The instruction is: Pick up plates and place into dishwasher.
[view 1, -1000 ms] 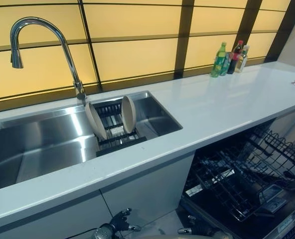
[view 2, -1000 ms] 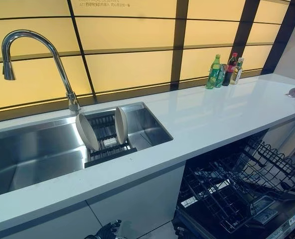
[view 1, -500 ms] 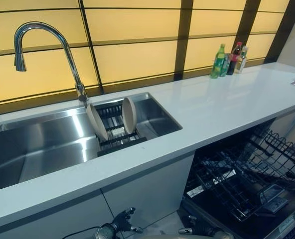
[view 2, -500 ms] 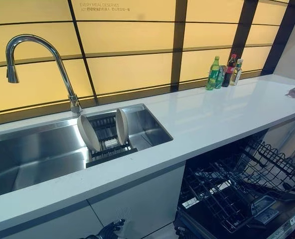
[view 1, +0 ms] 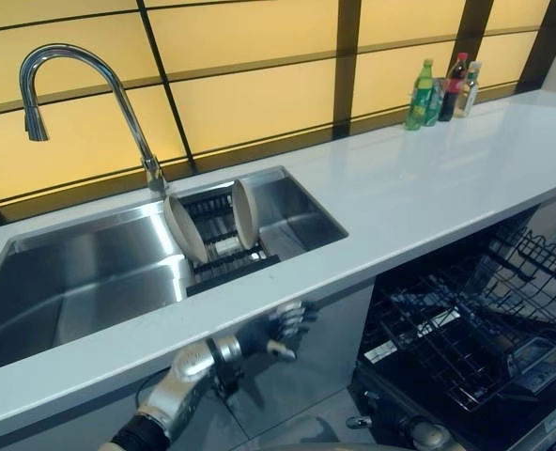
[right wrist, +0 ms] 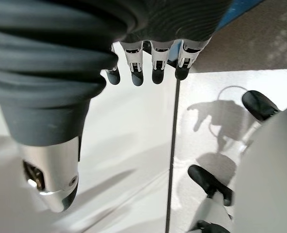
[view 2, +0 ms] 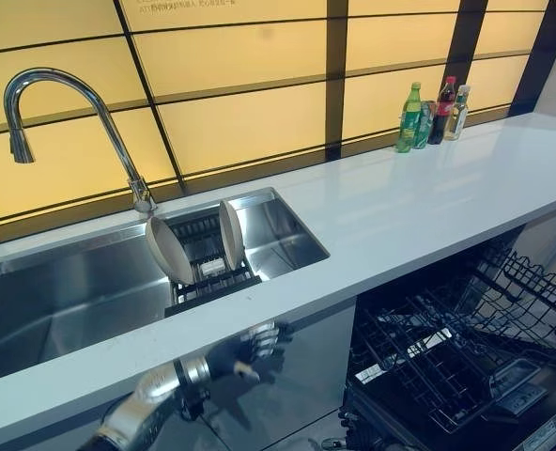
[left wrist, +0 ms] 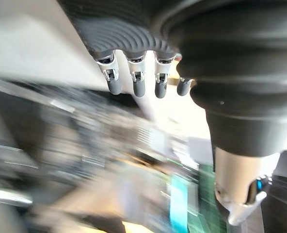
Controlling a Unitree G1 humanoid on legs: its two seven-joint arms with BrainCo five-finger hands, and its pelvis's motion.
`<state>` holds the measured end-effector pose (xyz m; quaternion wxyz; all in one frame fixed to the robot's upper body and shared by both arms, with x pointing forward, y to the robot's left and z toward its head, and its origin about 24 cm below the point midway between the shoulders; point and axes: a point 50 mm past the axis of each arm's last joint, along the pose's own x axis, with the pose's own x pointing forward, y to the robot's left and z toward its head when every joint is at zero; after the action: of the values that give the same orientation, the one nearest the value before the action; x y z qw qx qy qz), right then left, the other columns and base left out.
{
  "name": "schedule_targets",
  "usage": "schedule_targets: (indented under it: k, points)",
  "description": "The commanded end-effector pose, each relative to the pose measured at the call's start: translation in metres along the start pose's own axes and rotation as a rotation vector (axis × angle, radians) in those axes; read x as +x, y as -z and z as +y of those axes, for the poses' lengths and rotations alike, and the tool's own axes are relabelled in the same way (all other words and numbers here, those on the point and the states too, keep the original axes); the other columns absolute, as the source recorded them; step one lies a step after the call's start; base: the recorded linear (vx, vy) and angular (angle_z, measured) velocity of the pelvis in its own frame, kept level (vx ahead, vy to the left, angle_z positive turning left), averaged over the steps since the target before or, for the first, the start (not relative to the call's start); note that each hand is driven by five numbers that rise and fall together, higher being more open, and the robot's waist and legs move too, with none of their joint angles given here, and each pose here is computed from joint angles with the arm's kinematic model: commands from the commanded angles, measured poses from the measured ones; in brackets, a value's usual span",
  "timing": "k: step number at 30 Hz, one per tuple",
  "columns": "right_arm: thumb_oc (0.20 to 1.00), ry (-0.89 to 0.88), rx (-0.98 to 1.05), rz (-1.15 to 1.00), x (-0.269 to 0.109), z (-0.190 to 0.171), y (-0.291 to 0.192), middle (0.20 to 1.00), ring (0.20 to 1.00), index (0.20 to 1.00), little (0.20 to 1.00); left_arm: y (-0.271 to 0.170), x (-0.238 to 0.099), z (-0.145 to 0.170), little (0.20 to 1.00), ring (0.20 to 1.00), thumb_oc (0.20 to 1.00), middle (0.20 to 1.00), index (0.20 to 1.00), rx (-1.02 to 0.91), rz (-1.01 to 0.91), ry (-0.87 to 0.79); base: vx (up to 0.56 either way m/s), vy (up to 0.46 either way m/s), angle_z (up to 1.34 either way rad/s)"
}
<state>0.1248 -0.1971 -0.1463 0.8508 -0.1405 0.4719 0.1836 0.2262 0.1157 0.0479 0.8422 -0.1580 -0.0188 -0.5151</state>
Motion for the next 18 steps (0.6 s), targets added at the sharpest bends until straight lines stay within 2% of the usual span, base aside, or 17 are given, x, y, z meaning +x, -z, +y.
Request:
schedule_targets:
  k: [1, 4, 8, 9, 10, 13, 15, 18]
  points:
    - [1.000, -0.015, -0.034, -0.107, 0.011, 0.008, -0.035, 1.000, 1.000, 1.000, 1.000, -0.070, 0.026, -0.002, 1.000, 1.000, 1.000, 1.000, 1.000, 0.031, -0.264, 0.190, 0.03, -0.052, 0.08]
    - [1.000, -0.025, -0.019, -0.098, 0.011, 0.018, -0.028, 1.000, 1.000, 1.000, 1.000, -0.117, 0.026, -0.004, 1.000, 1.000, 1.000, 1.000, 1.000, 0.053, -0.468, 0.176, 0.05, -0.072, 0.04]
    - [1.000, -0.030, -0.002, -0.093, 0.011, 0.027, -0.025, 1.000, 1.000, 1.000, 1.000, -0.166, 0.011, 0.001, 1.000, 1.000, 1.000, 1.000, 1.000, 0.353, -0.587, -0.057, 0.04, -0.044, 0.05]
    - [1.000, -0.033, 0.001, -0.092, 0.010, 0.029, -0.023, 1.000, 1.000, 1.000, 1.000, -0.185, 0.002, 0.008, 1.000, 1.000, 1.000, 1.000, 1.000, 0.529, -0.584, -0.215, 0.04, -0.020, 0.10]
    - [1.000, -0.035, 0.001, -0.091, 0.010, 0.030, -0.022, 1.000, 1.000, 1.000, 1.000, -0.193, -0.003, 0.015, 1.000, 1.000, 1.000, 1.000, 1.000, 0.576, -0.578, -0.288, 0.05, -0.016, 0.13]
    - [1.000, -0.038, 0.000, -0.080, 0.008, 0.028, -0.020, 1.000, 1.000, 1.000, 1.000, -0.235, -0.025, 0.036, 1.000, 1.000, 1.000, 1.000, 1.000, 0.902, -0.517, -0.594, 0.05, 0.007, 0.10]
    - [1.000, -0.041, -0.001, -0.069, 0.008, 0.025, -0.018, 1.000, 1.000, 1.000, 1.000, -0.256, -0.034, 0.046, 1.000, 1.000, 1.000, 1.000, 1.000, 1.038, -0.461, -0.737, 0.06, 0.029, 0.03]
    - [1.000, -0.039, -0.016, -0.048, 0.007, 0.020, -0.015, 1.000, 1.000, 1.000, 1.000, -0.292, -0.053, 0.060, 1.000, 1.000, 1.000, 1.000, 1.000, 1.380, -0.329, -0.990, 0.06, 0.049, 0.02]
